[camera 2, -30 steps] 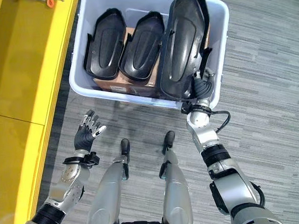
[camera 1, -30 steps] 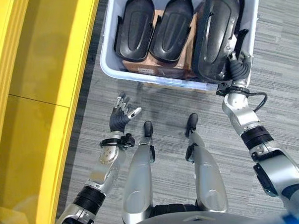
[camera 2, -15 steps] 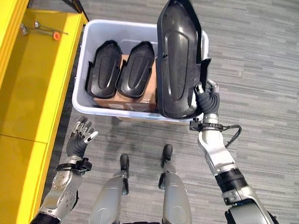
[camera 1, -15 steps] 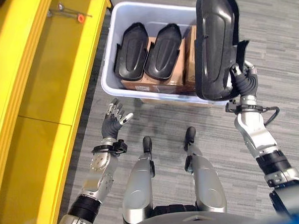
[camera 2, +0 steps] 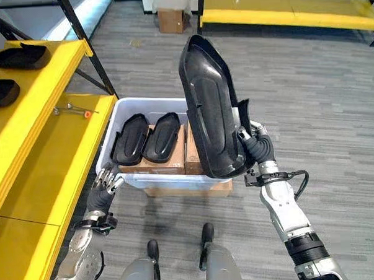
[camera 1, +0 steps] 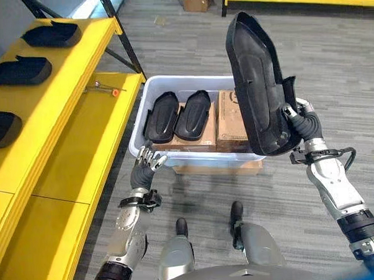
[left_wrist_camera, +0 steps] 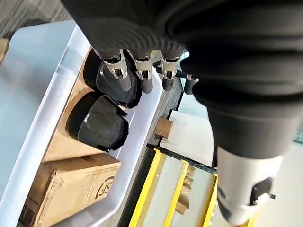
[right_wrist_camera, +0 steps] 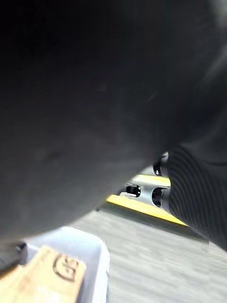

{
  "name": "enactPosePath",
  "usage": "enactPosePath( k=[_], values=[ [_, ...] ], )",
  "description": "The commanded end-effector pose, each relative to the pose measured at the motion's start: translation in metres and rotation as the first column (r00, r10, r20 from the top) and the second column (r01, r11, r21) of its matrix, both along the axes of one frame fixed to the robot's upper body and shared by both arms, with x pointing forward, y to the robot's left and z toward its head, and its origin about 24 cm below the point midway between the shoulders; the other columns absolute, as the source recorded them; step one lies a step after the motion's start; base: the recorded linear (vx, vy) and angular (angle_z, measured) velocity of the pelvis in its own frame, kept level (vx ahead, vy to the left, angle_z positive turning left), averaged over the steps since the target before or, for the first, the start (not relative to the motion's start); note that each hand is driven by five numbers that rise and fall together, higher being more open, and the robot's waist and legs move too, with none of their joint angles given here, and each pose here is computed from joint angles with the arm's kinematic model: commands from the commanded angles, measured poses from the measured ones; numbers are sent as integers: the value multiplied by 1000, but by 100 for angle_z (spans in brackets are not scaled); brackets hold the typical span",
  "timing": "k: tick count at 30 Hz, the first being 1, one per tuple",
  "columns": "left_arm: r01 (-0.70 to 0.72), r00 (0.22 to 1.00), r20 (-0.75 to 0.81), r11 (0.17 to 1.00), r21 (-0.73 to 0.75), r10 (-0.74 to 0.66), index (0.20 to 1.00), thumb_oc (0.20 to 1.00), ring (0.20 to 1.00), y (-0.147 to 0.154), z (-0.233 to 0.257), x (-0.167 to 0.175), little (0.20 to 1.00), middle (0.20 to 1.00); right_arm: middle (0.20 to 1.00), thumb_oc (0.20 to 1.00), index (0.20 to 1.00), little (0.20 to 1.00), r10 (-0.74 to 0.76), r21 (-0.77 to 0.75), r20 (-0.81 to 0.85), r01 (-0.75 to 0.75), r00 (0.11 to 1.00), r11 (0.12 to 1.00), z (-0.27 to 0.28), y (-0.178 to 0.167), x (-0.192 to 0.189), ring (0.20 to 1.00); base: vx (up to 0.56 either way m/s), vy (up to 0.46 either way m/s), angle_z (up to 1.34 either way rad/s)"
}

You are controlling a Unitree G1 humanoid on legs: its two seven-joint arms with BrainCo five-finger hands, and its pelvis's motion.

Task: Move parts from the plastic box to the shelf.

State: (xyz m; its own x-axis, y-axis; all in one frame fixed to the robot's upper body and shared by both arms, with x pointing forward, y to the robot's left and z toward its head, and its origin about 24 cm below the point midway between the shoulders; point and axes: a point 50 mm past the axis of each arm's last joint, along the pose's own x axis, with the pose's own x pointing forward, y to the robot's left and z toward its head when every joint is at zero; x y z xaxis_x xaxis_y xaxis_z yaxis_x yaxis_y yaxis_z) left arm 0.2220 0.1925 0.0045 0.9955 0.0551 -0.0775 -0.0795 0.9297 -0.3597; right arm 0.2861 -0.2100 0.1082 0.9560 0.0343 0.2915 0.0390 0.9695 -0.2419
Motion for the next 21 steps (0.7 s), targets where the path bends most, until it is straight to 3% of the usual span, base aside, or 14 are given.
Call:
enactPosePath(
  k=[1,6,13,21],
  values=[
    [8,999,45,1000,-8,-8,1000,1000,1000,6,6,-3,1000,1000,200,200,200,200,120,11,235,-126,965,992,52,17,5,200,-58,-127,37],
    [7,1000,4,999,-33,-7,1000,1000,1000,4,-3,-9,1000,1000,200,200,200,200,163,14,238,-171,958,985,54,26,5,200,-94,-89,52],
    [14,999,51,999,-30,-12,1000,1000,1000,1,8,4,1000,1000,200,200,200,200,89,-12,237,-89,967,996,50,9,-9,200,-34,63,168],
    [9,995,103,1000,-3,-9,1000,1000,1000,4,23,14,1000,1000,200,200,200,200,54,86,135,-66,989,994,23,7,-21,200,150,203,23]
  ],
)
